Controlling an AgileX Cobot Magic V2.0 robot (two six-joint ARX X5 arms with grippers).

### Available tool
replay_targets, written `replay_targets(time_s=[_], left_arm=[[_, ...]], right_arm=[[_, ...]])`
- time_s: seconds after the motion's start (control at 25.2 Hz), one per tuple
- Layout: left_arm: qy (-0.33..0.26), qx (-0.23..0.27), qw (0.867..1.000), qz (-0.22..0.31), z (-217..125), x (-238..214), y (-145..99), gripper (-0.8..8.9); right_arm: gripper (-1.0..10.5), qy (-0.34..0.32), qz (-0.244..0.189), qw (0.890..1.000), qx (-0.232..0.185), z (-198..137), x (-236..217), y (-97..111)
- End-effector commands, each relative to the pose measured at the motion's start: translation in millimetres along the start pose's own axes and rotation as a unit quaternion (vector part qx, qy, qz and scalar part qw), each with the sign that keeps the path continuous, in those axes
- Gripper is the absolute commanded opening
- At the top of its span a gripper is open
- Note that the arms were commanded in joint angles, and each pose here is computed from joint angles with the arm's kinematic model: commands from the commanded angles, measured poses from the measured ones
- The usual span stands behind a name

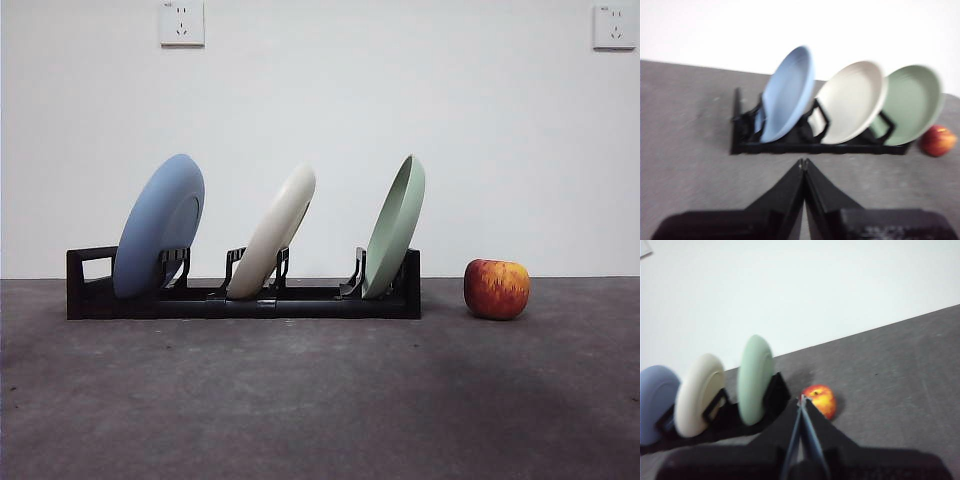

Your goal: Take the yellow plate from the plate rack,put the plate on the table,take the apple from the table,put the apple in the plate

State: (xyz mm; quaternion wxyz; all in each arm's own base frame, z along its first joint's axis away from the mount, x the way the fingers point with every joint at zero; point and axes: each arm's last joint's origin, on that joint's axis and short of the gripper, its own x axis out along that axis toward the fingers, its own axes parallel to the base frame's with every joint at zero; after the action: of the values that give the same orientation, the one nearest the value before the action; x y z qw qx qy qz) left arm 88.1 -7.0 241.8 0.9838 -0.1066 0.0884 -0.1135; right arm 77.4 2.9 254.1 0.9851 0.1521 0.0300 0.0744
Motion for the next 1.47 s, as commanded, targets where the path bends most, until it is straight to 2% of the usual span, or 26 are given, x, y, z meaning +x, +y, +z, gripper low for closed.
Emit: replay_targets(time_s=[0.04,0.28,0.44,0.59,0.75,0.91,1.07,1.11,1.15,1.19,1.27,1.35,1.47], left_arm=[[0.014,-0.007,1.0,-0.02,17.9,-1.4,-5.1,-0.06],[0.063,-0.004,0.996,-0.067,55.1,-1.4,-15.6,-0.06],[0.082,0.002,0.993,-0.088,77.2,-2.2,-21.5,-0.06],[0.106,0.016,0.99,-0.092,92.6,-3.3,-25.3,-0.06],[0.127,0.02,0.987,-0.099,100.8,-3.4,-27.5,-0.06],[0.129,0.033,0.986,-0.102,105.8,-4.3,-28.8,-0.04],[0.126,0.031,0.983,-0.133,108.5,-5.8,-31.4,0.02],[0.126,0.031,0.982,-0.14,109.3,-5.8,-31.9,0.19],[0.126,0.03,0.981,-0.142,109.9,-5.6,-32.0,1.13],[0.128,0.029,0.98,-0.147,109.9,-4.8,-32.1,2.34],[0.134,0.024,0.975,-0.176,110.2,-2.6,-33.1,5.45],[0.138,0.029,0.97,-0.198,111.1,-0.1,-33.9,5.71],[0.144,0.032,0.964,-0.222,115.0,4.7,-36.6,5.71]], right_arm=[[-0.1,0.023,0.004,0.999,-0.021,21.3,-2.7,7.8],[-0.1,0.118,0.006,0.989,-0.092,65.5,-3.9,22.9],[-0.1,0.177,0.003,0.977,-0.116,88.9,-1.6,29.8],[-0.1,0.207,0.002,0.97,-0.126,104.0,2.7,33.7],[-0.1,0.215,0.011,0.968,-0.126,110.7,6.8,35.4],[0.0,0.224,0.032,0.967,-0.119,110.1,9.2,36.2],[0.0,0.228,0.034,0.966,-0.117,109.5,10.6,35.8],[0.1,0.228,0.034,0.966,-0.117,109.5,10.6,35.8],[0.8,0.229,0.037,0.966,-0.116,109.5,10.6,36.0],[1.6,0.229,0.044,0.966,-0.114,109.4,10.5,36.4],[4.1,0.232,0.068,0.964,-0.108,109.0,10.2,37.8],[5.6,0.236,0.084,0.963,-0.103,108.4,11.3,38.3],[6.0,0.252,0.107,0.958,-0.091,106.1,12.4,38.9]])
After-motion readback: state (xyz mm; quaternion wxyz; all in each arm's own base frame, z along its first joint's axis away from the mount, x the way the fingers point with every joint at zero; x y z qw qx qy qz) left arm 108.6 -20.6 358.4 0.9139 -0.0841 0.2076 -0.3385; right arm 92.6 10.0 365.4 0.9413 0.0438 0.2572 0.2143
